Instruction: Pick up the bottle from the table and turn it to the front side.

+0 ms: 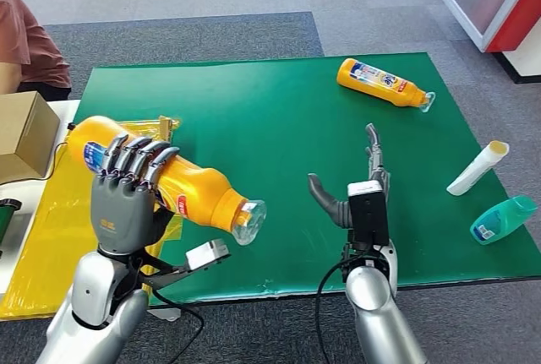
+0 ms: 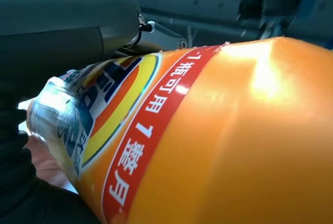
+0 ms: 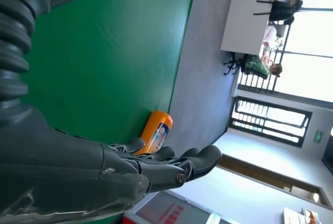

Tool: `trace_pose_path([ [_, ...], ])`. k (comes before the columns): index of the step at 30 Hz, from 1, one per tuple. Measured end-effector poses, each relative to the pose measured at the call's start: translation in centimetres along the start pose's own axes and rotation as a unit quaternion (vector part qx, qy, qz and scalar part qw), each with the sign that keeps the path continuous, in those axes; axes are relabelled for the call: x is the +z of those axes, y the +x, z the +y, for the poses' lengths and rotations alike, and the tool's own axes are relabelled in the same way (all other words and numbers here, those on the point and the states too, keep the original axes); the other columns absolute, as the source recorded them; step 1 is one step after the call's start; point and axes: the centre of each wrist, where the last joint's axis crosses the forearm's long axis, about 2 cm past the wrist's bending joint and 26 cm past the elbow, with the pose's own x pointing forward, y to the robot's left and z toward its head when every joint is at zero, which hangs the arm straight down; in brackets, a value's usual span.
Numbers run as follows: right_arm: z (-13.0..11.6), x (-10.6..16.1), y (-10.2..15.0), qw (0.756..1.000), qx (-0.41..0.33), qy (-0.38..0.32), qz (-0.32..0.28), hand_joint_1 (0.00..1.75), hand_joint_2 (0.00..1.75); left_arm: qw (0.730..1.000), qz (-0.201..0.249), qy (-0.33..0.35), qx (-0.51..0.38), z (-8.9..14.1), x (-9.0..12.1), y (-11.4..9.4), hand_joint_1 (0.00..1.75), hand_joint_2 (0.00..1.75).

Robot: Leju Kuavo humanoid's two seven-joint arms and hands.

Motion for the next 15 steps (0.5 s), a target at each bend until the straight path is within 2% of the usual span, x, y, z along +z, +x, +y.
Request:
trace_pose_path([
  [7,-2.0,-0.9,0.8,0.999,0.018,-0.025,-0.018,0.00,1.75,0.976,0.071,-0.205,-0.030,-3.5,1.5,-2.8,1.75,1.75],
  [10,-2.6,-1.3,1.1,0.999,0.020,-0.032,-0.025,0.00,1.75,0.963,0.092,-0.255,-0.005,-5.0,2.3,-4.7,1.75,1.75],
  [15,-2.9,-1.5,1.3,0.999,0.018,-0.036,-0.030,0.00,1.75,0.946,0.122,-0.299,0.024,-6.4,3.3,-6.9,1.75,1.75],
])
